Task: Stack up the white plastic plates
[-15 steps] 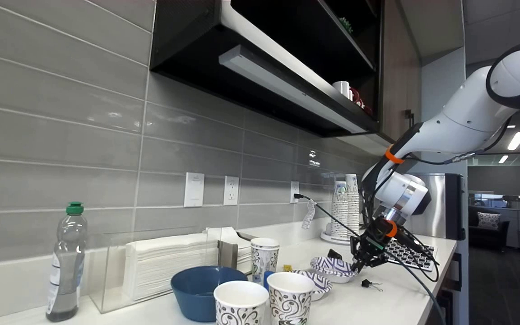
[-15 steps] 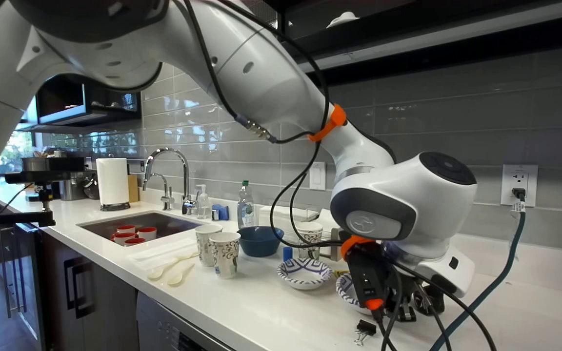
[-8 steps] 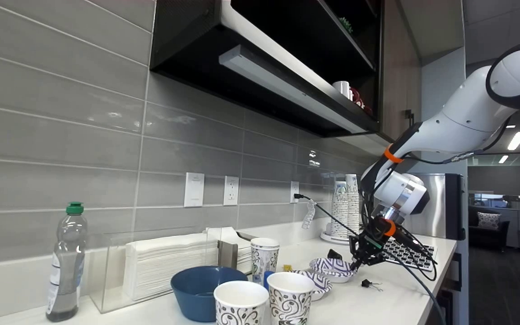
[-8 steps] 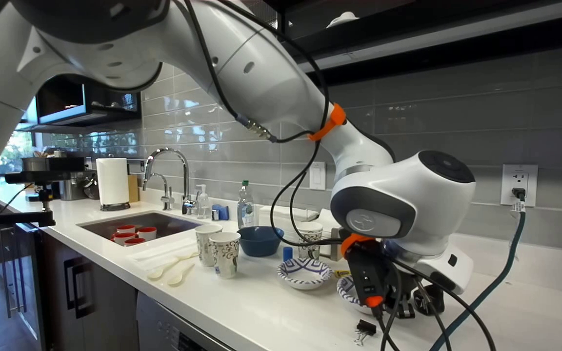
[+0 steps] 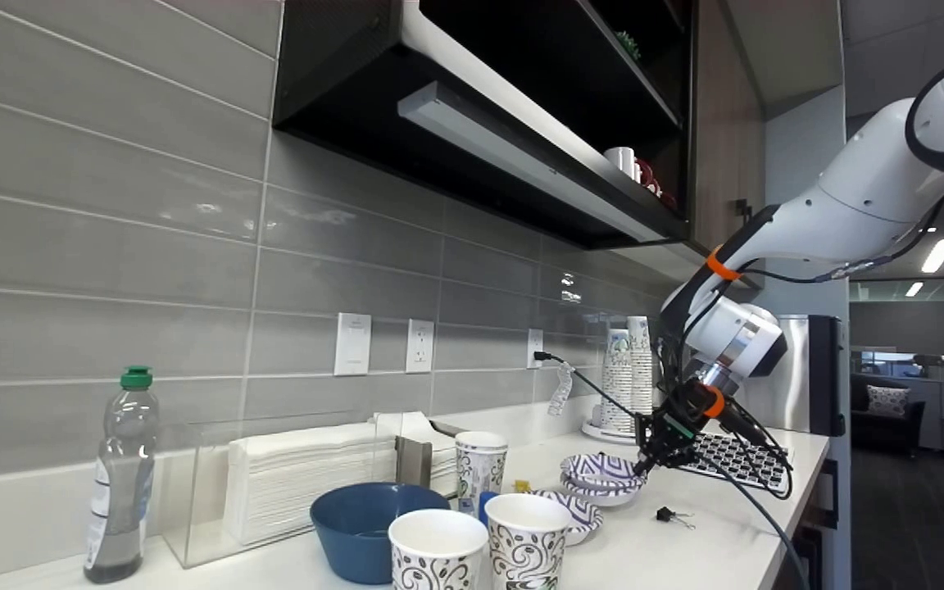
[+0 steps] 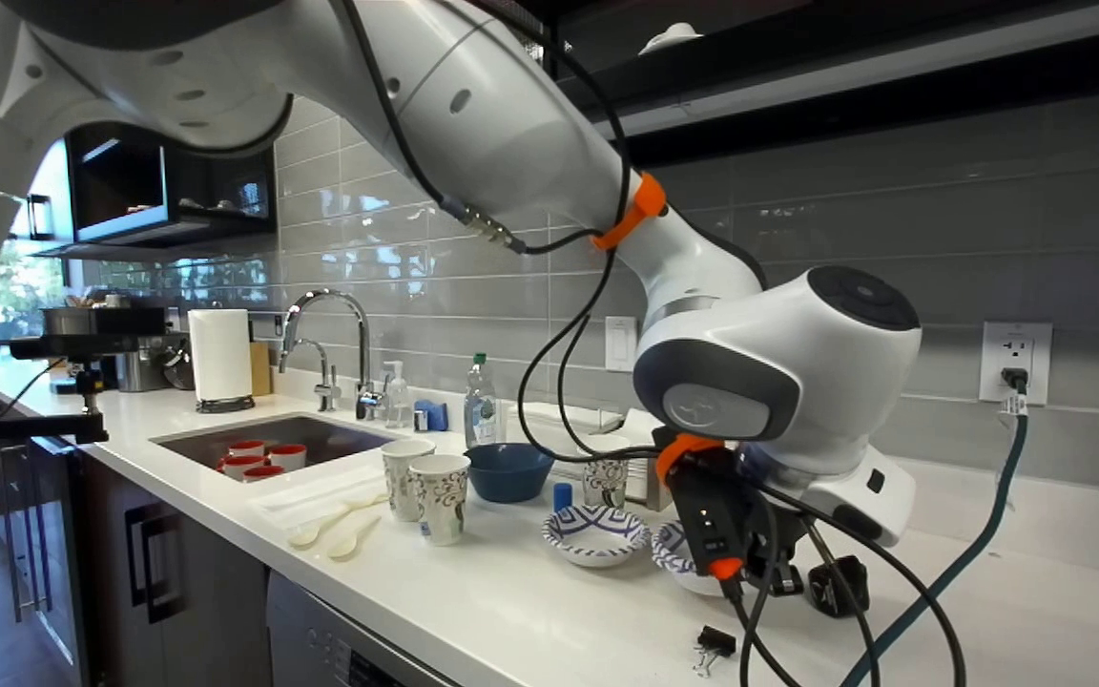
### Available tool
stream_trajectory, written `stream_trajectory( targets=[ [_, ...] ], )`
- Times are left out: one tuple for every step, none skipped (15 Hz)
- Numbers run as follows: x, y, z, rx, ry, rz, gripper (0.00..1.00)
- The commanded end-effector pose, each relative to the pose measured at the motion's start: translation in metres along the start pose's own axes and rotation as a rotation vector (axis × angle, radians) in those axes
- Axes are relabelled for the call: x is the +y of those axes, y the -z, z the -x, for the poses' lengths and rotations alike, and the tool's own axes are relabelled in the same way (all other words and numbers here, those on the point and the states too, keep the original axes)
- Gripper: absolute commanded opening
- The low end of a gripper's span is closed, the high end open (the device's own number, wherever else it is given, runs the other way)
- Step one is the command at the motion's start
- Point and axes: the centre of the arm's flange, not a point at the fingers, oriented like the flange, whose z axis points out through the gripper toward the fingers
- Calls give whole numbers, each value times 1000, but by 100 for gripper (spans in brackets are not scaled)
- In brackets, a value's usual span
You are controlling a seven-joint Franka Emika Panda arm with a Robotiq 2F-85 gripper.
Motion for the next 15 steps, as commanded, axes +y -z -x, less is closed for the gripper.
stream_trajectory(
  targets=[
    [-3, 29, 34, 2, 34, -79, 1],
    [-4, 35, 39, 5, 43, -92, 1],
    [-4, 39, 44, 4, 50, -104, 1],
    [-6, 44, 48, 1, 58, -118, 1],
    [-8, 47, 54, -7, 64, -136, 1],
    [-11, 47, 60, -20, 72, -155, 1],
    [-13, 46, 65, -33, 80, -170, 1],
    [-17, 45, 70, -49, 88, -184, 1],
    [-21, 41, 75, -65, 100, -196, 1],
    [-25, 38, 80, -81, 111, -209, 1],
    [-29, 33, 84, -94, 120, -219, 1],
    [-33, 27, 87, -113, 135, -230, 1],
    [-36, 22, 90, -127, 146, -231, 1],
    [-40, 14, 91, -146, 154, -231, 1],
    [-45, 9, 93, -163, 164, -232, 1]
  ],
)
